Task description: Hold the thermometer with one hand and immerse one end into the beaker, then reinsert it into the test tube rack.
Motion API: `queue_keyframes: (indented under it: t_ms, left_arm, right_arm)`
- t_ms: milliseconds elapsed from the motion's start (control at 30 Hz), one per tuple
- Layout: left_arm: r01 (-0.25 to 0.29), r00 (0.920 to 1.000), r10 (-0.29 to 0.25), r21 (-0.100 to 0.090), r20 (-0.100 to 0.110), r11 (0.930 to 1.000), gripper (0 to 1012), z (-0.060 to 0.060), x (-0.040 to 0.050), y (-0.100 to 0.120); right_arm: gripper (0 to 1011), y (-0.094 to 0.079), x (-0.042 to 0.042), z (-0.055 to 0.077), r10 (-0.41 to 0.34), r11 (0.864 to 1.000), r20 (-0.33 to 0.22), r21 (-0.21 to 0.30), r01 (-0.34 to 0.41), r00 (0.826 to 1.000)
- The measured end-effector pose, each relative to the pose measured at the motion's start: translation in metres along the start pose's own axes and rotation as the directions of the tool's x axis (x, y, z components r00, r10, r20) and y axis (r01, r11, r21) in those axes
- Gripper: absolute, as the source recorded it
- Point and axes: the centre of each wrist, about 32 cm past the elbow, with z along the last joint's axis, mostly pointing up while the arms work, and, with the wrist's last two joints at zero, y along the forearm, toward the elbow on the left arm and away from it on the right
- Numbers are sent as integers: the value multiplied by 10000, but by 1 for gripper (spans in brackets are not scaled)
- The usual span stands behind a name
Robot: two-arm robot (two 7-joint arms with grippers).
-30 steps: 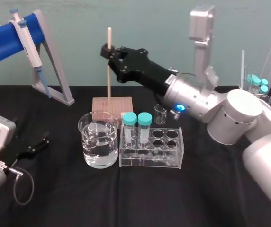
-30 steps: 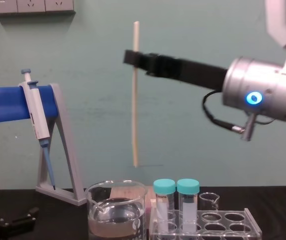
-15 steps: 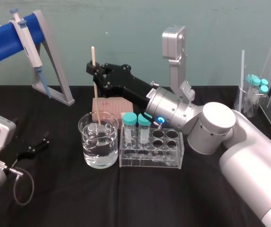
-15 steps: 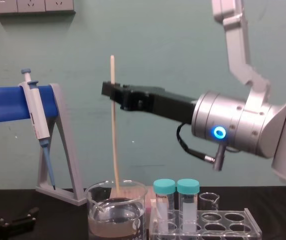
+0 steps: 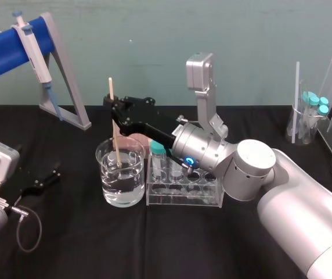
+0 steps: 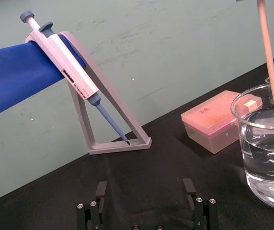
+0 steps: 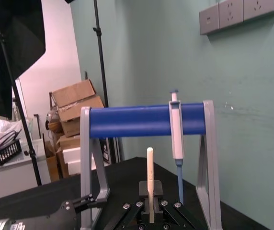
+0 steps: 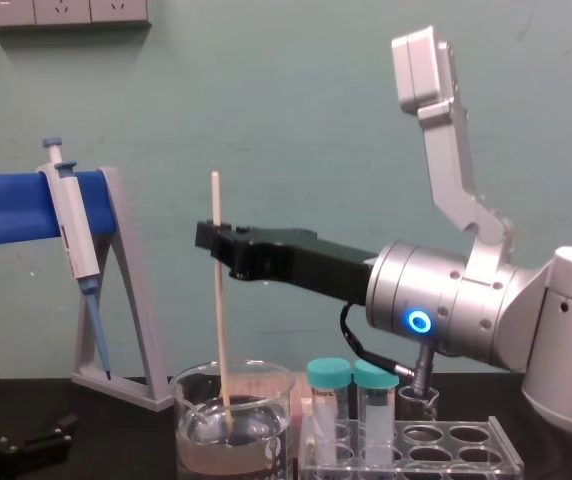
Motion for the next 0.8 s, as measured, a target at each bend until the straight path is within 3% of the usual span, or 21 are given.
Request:
queue_keyframes:
  t_ms: [800]
  left_arm:
    - [0, 10000, 0, 1, 0, 10000, 1004, 0, 0, 0]
  right_arm:
    - [48, -34, 6, -174, -144, 9988, -113, -479, 139, 9998]
